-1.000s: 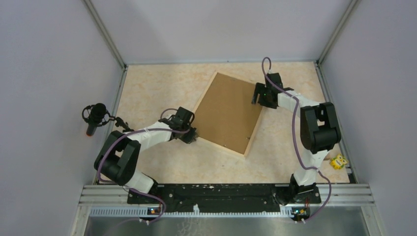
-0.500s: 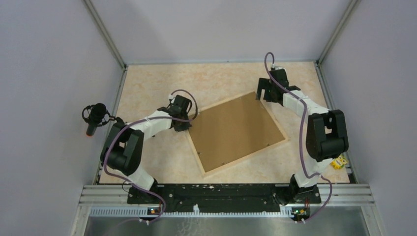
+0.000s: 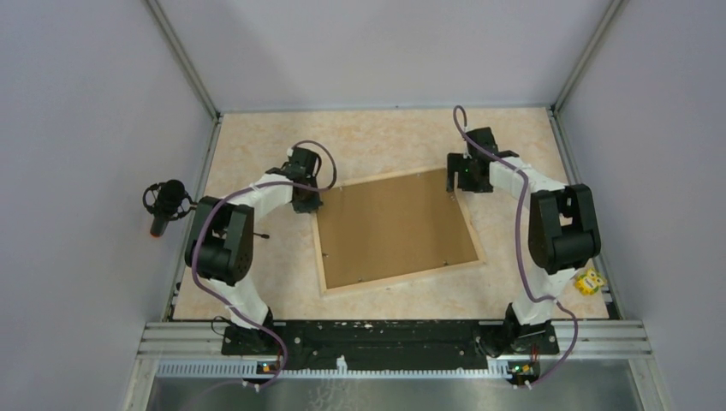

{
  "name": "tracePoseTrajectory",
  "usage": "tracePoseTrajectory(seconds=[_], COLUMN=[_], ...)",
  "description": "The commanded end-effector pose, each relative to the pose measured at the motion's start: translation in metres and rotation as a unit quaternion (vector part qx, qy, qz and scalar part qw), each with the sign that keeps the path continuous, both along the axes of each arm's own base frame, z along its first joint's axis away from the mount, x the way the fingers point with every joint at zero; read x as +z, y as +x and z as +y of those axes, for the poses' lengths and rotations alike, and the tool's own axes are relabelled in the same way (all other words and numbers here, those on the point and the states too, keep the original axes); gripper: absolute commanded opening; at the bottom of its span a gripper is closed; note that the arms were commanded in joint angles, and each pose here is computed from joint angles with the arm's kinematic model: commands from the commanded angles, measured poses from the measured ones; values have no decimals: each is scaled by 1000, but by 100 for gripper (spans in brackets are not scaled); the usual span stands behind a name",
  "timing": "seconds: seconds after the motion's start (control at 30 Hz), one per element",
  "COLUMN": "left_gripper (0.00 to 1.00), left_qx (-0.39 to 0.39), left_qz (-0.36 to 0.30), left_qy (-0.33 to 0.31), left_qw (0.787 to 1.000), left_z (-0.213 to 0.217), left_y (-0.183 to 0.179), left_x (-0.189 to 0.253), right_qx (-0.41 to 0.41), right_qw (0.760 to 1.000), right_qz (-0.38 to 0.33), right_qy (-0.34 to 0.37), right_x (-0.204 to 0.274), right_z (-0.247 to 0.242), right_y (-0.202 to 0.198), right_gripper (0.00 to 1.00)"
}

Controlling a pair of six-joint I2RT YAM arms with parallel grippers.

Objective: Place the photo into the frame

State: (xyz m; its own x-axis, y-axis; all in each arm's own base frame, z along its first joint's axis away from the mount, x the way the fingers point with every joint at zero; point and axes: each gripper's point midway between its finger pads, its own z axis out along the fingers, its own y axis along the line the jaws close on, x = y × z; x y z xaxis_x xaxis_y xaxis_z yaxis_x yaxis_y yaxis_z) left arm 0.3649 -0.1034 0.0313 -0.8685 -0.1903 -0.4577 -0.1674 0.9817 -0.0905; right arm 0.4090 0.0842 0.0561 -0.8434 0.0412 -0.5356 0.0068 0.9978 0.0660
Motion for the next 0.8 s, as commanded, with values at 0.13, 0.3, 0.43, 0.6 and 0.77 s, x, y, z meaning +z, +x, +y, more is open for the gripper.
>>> tracePoseTrajectory(seconds=[0.13, 0.3, 0.43, 0.6, 0.77], left_gripper=[0, 0, 0, 0, 0], left_qx=[10, 15, 15, 12, 12], left_qz=[65, 59, 60, 61, 60], left_qy=[-30, -34, -38, -41, -42], left_qw=[997, 998, 997, 997, 997], left_z=[14, 17, 16, 14, 15], left_y=[-11, -10, -10, -11, -10], left_x=[-39, -37, -37, -39, -38], right_qx=[22, 21, 15, 14, 11], right_qw=[999, 999, 999, 999, 999], right_qz=[24, 33, 32, 44, 40], right_qy=[-1, -9, -14, -20, -26], right_x=[-6, -14, -17, -26, -22], right_z=[1, -2, -3, -3, -4], right_y=[-3, -4, -2, -1, -1], right_gripper=[68, 63, 63, 62, 52])
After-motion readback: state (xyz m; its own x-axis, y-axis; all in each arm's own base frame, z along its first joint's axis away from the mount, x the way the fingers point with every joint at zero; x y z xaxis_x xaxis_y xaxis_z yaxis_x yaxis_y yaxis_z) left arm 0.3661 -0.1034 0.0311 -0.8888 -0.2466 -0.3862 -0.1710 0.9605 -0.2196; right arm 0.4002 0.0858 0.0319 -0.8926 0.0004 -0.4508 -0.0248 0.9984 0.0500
